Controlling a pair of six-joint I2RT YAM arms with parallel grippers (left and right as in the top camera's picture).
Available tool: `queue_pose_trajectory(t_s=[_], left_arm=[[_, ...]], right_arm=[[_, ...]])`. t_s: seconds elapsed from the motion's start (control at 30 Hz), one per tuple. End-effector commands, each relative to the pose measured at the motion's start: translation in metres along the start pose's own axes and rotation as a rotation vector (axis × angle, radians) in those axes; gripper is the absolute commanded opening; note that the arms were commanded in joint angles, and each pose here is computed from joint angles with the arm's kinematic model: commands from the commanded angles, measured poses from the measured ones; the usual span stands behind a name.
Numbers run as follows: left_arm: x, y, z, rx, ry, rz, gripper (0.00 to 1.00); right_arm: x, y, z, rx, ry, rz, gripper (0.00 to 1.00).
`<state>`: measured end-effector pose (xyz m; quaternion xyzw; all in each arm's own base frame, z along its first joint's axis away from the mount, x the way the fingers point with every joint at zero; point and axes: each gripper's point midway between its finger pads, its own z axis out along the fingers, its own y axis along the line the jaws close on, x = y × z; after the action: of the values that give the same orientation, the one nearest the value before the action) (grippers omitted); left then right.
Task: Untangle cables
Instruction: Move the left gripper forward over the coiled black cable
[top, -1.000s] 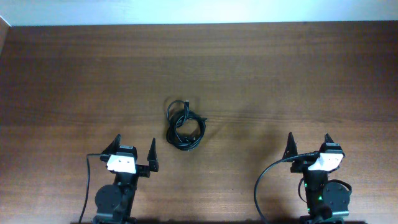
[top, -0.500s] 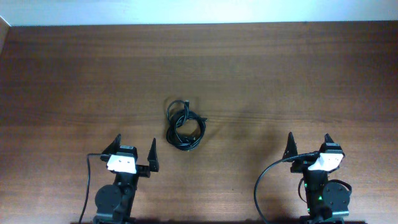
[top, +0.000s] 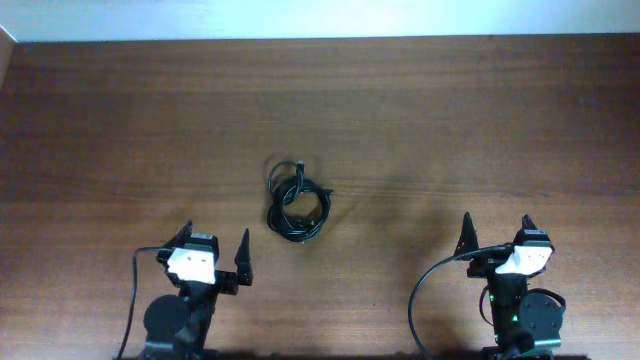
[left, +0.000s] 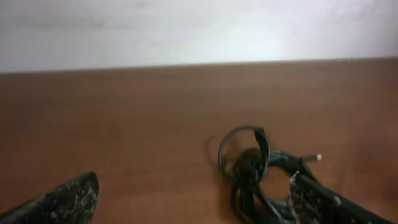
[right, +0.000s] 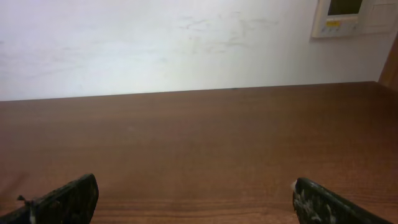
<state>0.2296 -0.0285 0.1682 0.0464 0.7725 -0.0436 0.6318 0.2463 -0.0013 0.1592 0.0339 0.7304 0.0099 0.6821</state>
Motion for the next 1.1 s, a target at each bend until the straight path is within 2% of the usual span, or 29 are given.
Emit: queue_pose_trajectory(t_s=[0.0, 0.23, 0.57, 0.73, 0.87, 1.07], left_arm=[[-0.025, -0.001, -0.01, 0.006, 0.0, -0.011, 0.99], [-0.041, -0.001, -0.017, 0.004, 0.079, -0.013, 0.99], [-0.043, -0.004, 0.005, 0.024, 0.328, -0.024, 0.99], [-0.033, -0.006, 0.017, 0.035, 0.491, -0.026, 0.99], [-0.014, -0.006, 0.03, 0.037, 0.701, -0.023, 0.99], [-0.002, -0.009, 0.055, 0.056, 0.87, -0.04, 0.99]], right_arm=[[0.002, 0.0, 0.0, -0.003, 0.004, -0.004, 0.99], [0.002, 0.0, 0.0, -0.003, 0.004, -0.004, 0.99], [0.002, 0.0, 0.0, -0.003, 0.004, -0.004, 0.99], [0.002, 0.0, 0.0, -0.003, 0.004, -0.004, 0.99], [0.002, 0.0, 0.0, -0.003, 0.004, -0.004, 0.99], [0.002, 0.0, 0.0, -0.003, 0.004, -0.004, 0.99]])
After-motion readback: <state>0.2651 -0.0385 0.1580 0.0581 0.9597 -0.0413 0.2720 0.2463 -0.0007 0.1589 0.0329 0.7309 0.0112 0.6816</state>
